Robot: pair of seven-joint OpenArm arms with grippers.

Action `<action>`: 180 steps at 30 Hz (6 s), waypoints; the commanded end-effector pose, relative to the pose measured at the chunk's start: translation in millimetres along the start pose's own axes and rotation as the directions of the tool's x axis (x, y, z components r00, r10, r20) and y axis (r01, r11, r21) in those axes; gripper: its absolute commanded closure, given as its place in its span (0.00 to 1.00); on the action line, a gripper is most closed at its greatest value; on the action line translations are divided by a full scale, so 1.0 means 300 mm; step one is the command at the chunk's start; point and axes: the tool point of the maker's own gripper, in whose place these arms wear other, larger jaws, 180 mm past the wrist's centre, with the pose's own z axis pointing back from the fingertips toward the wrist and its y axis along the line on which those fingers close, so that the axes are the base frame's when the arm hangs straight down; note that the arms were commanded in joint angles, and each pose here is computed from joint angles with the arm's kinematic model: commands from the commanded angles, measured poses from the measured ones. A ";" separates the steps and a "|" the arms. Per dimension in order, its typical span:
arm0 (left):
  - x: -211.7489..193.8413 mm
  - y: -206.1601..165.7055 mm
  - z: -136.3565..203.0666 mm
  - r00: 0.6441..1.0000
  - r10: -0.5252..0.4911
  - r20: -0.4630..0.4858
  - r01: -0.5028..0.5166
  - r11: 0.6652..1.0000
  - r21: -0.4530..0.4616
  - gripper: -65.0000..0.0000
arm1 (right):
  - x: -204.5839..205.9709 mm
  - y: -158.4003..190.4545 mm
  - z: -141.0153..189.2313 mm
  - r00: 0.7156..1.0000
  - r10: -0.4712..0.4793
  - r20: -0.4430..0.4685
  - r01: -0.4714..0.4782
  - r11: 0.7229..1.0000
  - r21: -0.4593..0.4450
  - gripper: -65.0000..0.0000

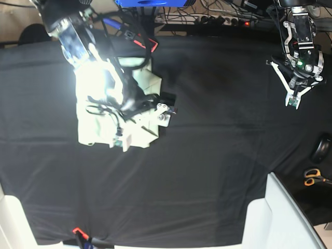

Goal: Fold the T-shirt properly
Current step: 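Release the folded shirt and withdraw the right gripper, then move the left gripper to the folded shirt's collar and grasp it, then drag the folded shirt toward the table center with the left gripper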

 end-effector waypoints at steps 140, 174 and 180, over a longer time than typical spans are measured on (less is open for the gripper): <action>0.870 -0.887 0.150 0.449 -0.847 0.284 0.889 0.390 -0.241 1.00 | 0.046 -0.681 0.162 0.942 -0.044 0.332 0.169 0.918 -0.359 1.00; 0.821 -0.946 0.132 0.631 -0.757 0.171 0.756 0.551 -0.353 1.00 | 0.050 -0.678 0.161 0.942 -0.040 0.333 0.166 0.919 -0.358 1.00; 0.818 -0.953 0.134 0.637 -0.751 0.174 0.750 0.553 -0.363 1.00 | 0.042 -0.679 0.161 0.943 -0.042 0.329 0.166 0.918 -0.359 1.00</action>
